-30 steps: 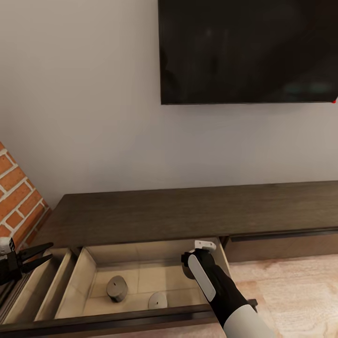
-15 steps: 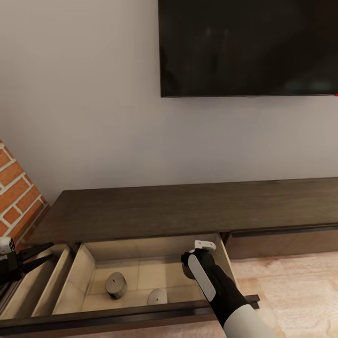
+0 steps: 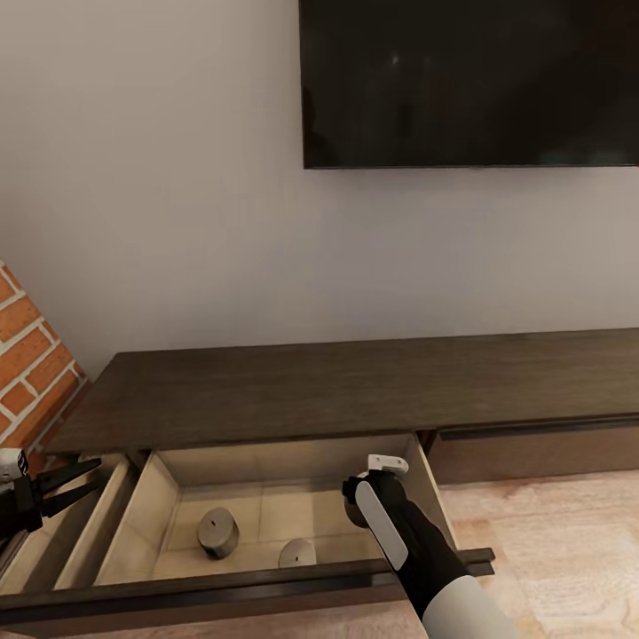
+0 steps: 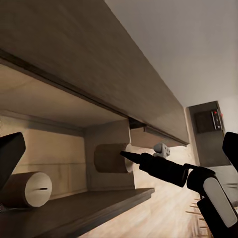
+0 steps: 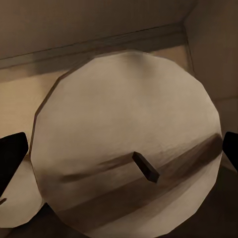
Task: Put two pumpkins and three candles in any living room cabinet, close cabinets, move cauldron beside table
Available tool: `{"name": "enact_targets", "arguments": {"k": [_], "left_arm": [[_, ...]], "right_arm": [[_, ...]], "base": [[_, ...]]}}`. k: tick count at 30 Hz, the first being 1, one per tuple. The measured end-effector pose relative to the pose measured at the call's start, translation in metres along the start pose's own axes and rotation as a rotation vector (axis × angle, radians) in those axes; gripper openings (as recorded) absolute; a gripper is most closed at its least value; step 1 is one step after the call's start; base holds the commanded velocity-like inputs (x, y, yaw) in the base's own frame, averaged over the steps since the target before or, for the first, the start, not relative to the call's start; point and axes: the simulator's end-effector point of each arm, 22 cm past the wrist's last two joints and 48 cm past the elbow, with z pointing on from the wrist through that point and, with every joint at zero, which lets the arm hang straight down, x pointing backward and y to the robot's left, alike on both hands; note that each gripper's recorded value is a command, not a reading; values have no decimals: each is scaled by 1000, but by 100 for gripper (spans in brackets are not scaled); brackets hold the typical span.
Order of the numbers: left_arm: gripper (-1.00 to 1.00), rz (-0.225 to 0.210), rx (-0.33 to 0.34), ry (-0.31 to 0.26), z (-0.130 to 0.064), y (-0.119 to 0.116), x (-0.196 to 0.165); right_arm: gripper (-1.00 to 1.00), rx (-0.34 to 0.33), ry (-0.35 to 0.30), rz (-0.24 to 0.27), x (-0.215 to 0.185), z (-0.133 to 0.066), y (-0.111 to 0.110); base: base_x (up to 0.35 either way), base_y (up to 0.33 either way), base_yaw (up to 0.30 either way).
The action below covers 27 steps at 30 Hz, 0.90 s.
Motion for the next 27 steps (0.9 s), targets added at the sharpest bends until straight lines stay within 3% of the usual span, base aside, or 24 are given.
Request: {"name": "enact_targets", "arguments": {"k": [27], "left_arm": [[100, -1, 2, -1, 8, 48, 31]], "right_arm": [[-100, 5, 10, -5, 40, 47, -2]], "base": [[0, 0, 0]]}}
